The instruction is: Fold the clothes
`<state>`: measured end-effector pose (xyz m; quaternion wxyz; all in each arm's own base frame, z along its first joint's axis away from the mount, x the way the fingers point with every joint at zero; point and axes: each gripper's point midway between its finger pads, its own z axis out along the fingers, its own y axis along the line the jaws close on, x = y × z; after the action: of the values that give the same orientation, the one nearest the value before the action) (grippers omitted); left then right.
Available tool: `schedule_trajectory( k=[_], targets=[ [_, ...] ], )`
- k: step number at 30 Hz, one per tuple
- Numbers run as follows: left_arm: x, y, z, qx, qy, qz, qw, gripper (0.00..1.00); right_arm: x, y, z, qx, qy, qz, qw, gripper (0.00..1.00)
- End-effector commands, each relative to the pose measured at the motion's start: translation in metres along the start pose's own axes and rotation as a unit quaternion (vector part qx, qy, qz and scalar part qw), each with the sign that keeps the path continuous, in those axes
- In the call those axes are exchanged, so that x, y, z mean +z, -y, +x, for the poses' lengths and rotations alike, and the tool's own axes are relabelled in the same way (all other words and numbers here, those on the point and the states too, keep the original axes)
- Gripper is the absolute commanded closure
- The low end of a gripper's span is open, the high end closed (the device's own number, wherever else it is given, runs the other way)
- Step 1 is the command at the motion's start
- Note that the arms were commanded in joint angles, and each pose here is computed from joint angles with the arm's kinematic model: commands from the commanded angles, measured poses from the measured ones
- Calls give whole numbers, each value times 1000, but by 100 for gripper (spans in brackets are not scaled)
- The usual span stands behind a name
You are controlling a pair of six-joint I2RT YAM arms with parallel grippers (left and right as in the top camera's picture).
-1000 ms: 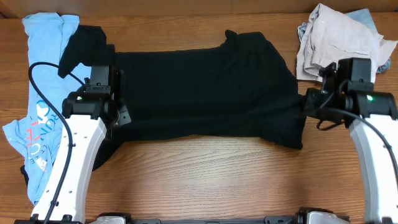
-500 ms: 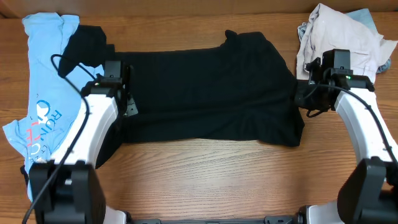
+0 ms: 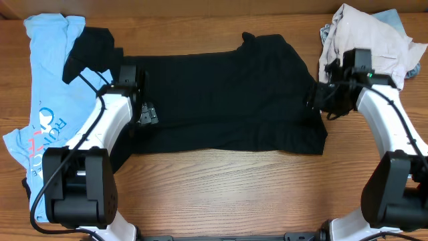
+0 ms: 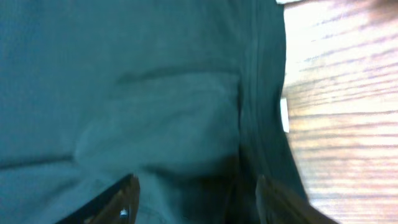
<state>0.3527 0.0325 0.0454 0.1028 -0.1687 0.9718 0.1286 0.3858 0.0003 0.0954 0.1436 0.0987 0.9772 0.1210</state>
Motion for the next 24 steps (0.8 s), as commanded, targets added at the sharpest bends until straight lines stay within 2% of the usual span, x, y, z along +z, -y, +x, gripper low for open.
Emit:
schedule_trajectory(
  k=[1, 5, 9, 12, 14, 24],
  targets=[
    [-44, 5, -48, 54, 45, 23, 997, 0, -62, -25, -49, -41, 62, -16, 997, 34],
    [-115, 39, -89, 145, 103, 139, 974, 0, -128, -55, -76, -79, 111, -24, 990, 34],
    [-155, 44, -131, 165, 170, 156, 959, 0, -173, -85, -94, -117, 165, -35, 979, 34],
    [-139, 43, -161, 162, 173, 153, 960, 0, -177, -102, -93, -137, 173, -35, 975, 34],
    [-109, 49, -178, 174, 162, 170, 956, 0, -171, -111, -89, -147, 164, -34, 975, 34],
    [-33, 74, -207, 220, 167, 178, 944, 0, -160, -122, -84, -162, 152, -29, 975, 34]
  ],
)
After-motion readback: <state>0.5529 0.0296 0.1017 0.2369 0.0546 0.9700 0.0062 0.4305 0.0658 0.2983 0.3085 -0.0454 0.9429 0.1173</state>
